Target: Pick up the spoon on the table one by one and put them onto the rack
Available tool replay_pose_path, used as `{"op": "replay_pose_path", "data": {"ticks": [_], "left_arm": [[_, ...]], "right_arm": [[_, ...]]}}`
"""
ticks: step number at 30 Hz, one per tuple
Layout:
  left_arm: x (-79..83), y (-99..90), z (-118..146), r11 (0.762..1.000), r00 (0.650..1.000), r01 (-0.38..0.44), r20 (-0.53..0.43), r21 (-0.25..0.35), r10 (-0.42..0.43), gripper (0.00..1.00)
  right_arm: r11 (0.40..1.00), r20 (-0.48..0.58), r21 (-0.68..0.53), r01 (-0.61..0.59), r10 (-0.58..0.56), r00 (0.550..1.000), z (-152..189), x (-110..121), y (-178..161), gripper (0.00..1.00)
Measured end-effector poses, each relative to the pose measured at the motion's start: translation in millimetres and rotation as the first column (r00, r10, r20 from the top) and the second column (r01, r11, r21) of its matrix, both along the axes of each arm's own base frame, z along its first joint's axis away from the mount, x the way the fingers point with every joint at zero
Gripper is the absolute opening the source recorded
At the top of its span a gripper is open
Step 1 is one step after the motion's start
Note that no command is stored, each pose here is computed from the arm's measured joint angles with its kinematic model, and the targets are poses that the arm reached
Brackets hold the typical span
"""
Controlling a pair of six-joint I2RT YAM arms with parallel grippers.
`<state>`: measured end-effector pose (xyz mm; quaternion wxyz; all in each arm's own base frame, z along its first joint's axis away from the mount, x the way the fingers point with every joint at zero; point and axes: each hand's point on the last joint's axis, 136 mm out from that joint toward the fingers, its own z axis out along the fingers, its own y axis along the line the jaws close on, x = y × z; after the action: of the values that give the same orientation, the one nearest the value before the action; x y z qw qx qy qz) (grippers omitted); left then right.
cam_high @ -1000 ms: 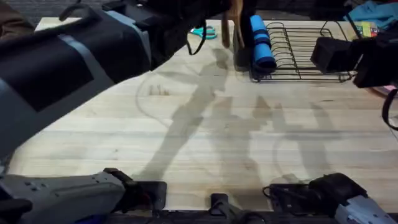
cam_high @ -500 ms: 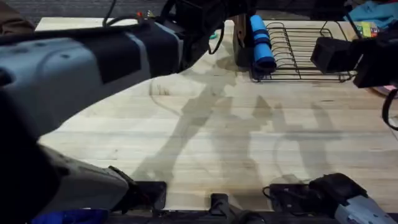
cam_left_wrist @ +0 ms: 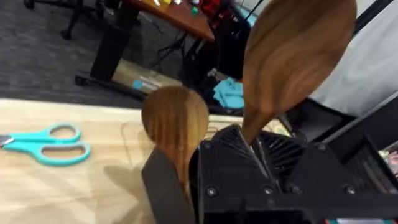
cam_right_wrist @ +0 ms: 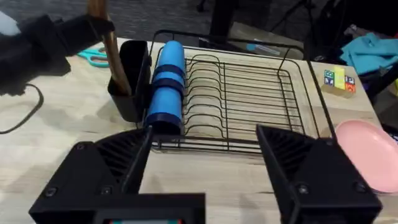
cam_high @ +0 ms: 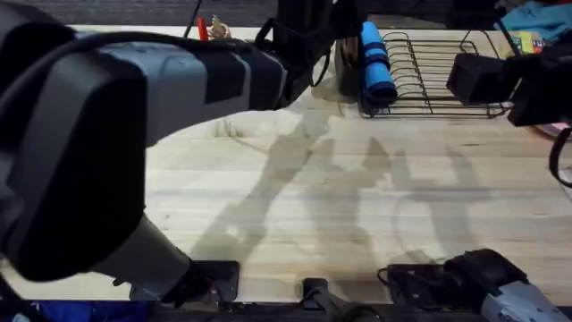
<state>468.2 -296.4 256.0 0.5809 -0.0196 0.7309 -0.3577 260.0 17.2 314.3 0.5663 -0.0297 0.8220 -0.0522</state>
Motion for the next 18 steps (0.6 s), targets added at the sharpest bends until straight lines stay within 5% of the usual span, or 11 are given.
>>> {"op": "replay_pose_path", "data": {"ticks": [18], "left_arm": [[-10.9, 1.7, -67, 0.990, 0.976, 0.031, -0.218, 0.139, 0.000, 0.045]], "right_arm": [[1.000, -0.001, 0.000, 0.000, 0.000, 1.000, 0, 0, 0, 0.997]]}}
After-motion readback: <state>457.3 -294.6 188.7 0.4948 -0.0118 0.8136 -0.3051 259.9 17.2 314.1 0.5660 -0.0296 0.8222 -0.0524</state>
